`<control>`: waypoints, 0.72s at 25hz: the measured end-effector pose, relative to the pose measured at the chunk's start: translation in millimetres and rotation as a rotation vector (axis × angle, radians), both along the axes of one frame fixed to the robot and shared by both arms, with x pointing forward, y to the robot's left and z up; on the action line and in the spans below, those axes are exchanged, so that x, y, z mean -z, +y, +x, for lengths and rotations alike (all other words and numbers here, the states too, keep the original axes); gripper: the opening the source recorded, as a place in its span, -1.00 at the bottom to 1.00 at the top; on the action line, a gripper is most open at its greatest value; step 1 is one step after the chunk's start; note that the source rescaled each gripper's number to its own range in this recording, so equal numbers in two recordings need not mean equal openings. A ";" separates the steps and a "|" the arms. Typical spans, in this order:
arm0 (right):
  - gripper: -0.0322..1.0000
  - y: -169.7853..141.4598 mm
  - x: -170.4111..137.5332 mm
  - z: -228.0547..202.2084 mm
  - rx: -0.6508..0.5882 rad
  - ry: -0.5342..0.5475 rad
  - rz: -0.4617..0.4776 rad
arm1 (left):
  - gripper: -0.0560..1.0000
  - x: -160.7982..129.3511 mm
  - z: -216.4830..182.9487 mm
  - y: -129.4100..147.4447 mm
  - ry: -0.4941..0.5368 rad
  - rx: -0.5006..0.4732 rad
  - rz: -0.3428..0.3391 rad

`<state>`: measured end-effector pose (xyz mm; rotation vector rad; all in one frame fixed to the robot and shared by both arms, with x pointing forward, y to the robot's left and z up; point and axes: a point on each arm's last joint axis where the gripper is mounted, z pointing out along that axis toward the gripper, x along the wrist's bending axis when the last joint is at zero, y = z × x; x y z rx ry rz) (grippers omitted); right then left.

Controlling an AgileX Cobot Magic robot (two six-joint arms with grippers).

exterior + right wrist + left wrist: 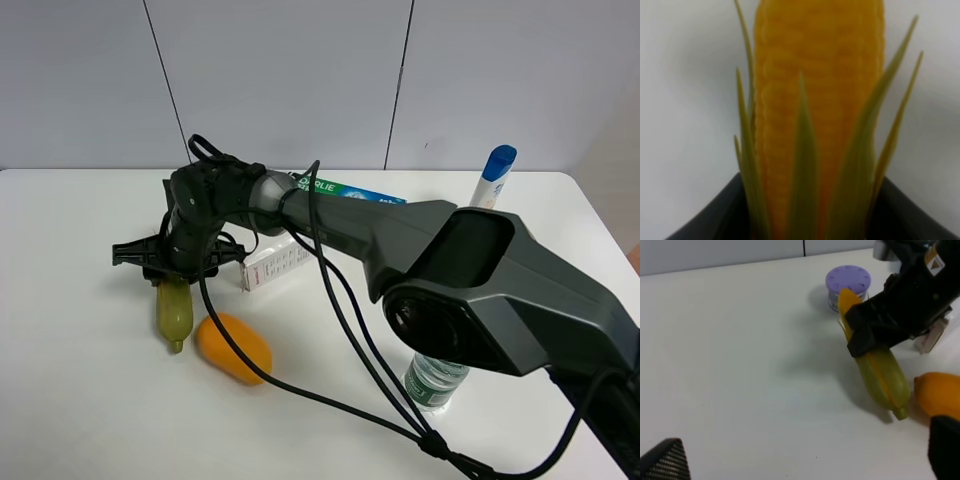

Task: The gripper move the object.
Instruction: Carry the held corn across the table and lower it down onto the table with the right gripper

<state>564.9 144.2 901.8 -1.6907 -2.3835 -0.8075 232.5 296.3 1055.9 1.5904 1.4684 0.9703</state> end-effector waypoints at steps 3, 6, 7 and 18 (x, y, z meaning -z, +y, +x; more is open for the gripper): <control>-0.93 0.4 -0.3 0.4 0.017 0.004 0.010 | 1.00 0.0 0.0 0.0 0.000 0.000 0.000; -0.93 0.5 -0.4 0.5 0.047 0.020 0.018 | 1.00 0.0 0.0 0.0 0.000 0.000 0.000; -0.93 0.5 -0.4 0.5 0.052 0.023 0.019 | 1.00 0.0 0.0 0.0 0.000 0.000 0.000; -0.93 0.4 -0.3 0.5 0.065 0.030 0.021 | 1.00 0.0 0.0 0.0 0.000 0.000 0.000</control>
